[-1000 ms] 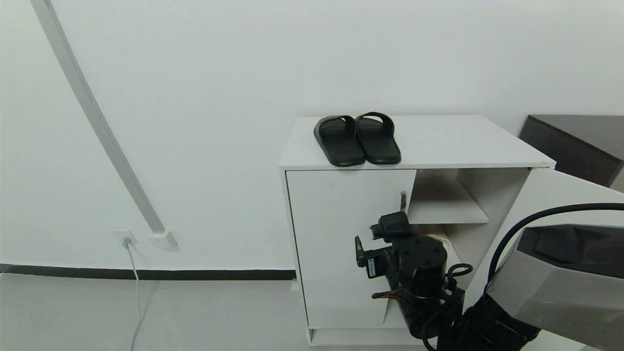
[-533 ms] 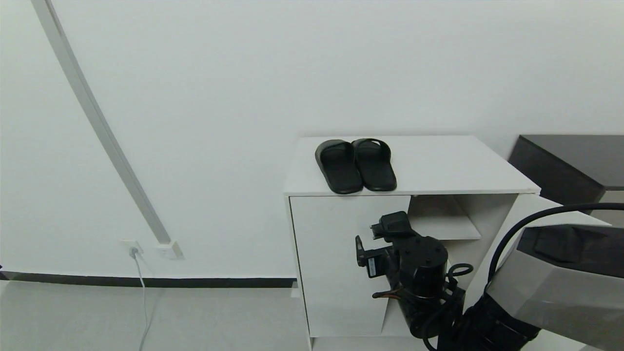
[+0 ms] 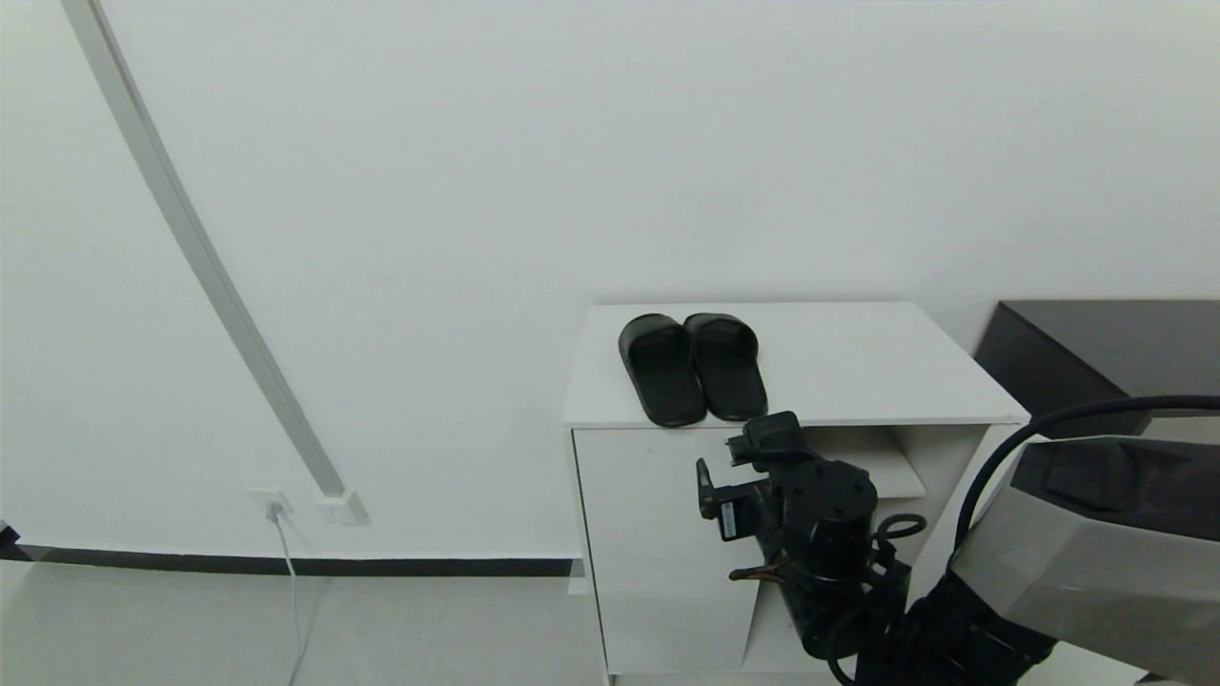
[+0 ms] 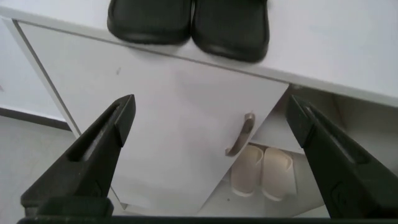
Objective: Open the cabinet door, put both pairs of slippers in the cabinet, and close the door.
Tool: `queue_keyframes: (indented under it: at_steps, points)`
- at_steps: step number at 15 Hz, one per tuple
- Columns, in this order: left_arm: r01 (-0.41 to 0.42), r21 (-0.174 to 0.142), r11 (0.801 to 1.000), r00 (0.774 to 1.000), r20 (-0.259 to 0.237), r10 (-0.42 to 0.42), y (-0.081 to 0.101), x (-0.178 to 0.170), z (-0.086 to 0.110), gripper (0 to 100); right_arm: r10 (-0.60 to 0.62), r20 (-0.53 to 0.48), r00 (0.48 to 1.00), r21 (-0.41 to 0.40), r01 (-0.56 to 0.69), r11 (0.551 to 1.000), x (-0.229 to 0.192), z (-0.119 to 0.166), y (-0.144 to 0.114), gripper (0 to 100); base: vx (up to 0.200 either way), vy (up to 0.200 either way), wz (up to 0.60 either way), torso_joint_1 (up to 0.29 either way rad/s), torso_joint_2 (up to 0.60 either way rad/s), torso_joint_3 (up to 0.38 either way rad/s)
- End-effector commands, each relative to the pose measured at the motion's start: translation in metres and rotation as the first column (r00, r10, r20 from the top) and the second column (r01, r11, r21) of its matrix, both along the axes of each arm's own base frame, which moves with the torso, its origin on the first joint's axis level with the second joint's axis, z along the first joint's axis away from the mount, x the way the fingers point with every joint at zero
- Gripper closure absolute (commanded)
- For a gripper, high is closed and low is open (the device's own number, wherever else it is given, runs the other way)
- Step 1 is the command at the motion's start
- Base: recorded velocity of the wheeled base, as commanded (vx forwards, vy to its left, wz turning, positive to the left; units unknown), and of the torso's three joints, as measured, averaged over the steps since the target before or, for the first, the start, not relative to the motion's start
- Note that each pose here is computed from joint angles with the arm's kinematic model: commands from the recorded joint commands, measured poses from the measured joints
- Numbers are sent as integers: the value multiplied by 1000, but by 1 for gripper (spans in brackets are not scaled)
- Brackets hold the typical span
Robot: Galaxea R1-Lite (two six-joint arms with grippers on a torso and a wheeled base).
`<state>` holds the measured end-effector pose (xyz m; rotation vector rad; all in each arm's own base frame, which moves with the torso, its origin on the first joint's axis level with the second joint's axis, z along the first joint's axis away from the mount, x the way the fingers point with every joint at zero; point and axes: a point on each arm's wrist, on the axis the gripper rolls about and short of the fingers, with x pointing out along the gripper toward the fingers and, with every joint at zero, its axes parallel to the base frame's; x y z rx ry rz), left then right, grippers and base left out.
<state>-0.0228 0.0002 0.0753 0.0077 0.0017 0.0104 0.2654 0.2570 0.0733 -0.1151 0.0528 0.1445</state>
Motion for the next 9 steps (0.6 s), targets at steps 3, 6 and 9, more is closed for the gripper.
queue_keyframes:
  at_steps: [3, 6, 9]
  points:
    - [0, 0, 1000, 1000, -1, 0, 0, 0, 0, 100, 0, 1, 1000, -1, 0, 1000, 0, 0, 0, 0, 0, 0, 0, 183, -390, -211]
    - [9, 12, 1000, 1000, -6, -9, 0, 0, 0, 100, 0, 0, 1000, -1, 0, 1000, 0, 0, -1, 0, 0, 0, 0, 165, -364, -196]
    - [6, -5, 1000, 1000, -1, -6, 0, 0, 0, 100, 12, -6, 1000, -3, -12, 1000, 2, -3, -4, 0, 0, 0, 0, 165, -357, -190]
